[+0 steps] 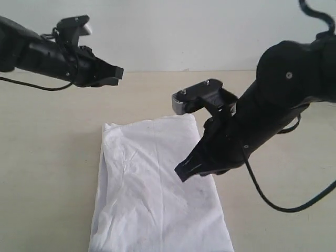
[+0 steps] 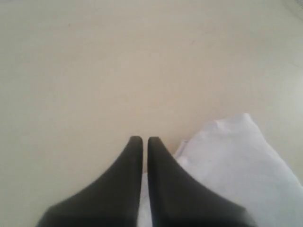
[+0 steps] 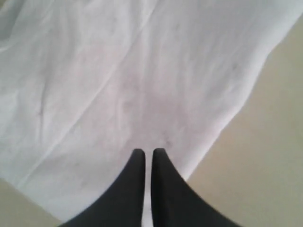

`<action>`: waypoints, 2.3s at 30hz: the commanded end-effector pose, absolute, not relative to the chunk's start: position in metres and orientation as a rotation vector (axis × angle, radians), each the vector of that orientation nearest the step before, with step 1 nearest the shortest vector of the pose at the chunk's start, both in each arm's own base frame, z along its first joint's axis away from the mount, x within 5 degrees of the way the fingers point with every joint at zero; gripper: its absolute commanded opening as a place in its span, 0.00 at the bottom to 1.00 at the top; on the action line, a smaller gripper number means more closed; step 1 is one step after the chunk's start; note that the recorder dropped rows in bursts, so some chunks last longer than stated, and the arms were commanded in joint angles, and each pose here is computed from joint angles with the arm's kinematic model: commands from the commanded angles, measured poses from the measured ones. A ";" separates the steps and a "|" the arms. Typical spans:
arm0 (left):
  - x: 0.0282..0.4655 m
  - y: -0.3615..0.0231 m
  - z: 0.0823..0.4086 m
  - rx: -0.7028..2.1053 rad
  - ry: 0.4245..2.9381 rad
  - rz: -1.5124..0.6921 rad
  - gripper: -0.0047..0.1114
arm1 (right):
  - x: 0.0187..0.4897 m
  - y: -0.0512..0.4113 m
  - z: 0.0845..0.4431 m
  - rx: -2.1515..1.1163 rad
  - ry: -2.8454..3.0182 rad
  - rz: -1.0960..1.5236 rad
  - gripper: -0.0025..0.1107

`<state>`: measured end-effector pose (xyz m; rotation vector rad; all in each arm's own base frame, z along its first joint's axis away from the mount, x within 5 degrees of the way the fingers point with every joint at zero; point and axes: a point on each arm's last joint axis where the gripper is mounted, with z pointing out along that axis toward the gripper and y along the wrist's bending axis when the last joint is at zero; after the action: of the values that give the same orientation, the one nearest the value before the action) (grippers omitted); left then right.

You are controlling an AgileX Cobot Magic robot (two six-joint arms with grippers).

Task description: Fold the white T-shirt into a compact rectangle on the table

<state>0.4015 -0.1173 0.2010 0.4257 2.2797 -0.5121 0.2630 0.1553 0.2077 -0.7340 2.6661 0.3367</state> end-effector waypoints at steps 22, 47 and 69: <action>0.212 -0.059 0.203 -0.037 2.441 -0.638 0.08 | 0.351 0.040 0.164 -0.508 2.497 0.871 0.02; 0.166 -0.049 0.186 -0.121 2.422 -0.590 0.08 | 0.375 0.095 0.115 -0.342 2.584 0.737 0.77; 0.165 -0.050 0.186 -0.104 2.431 -0.610 0.08 | 0.407 0.144 0.114 -0.447 2.512 0.778 0.02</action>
<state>0.1658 -0.0503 0.1854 -0.1030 2.4360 -0.6054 0.3931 0.1374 0.1049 -0.3945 2.5661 0.7750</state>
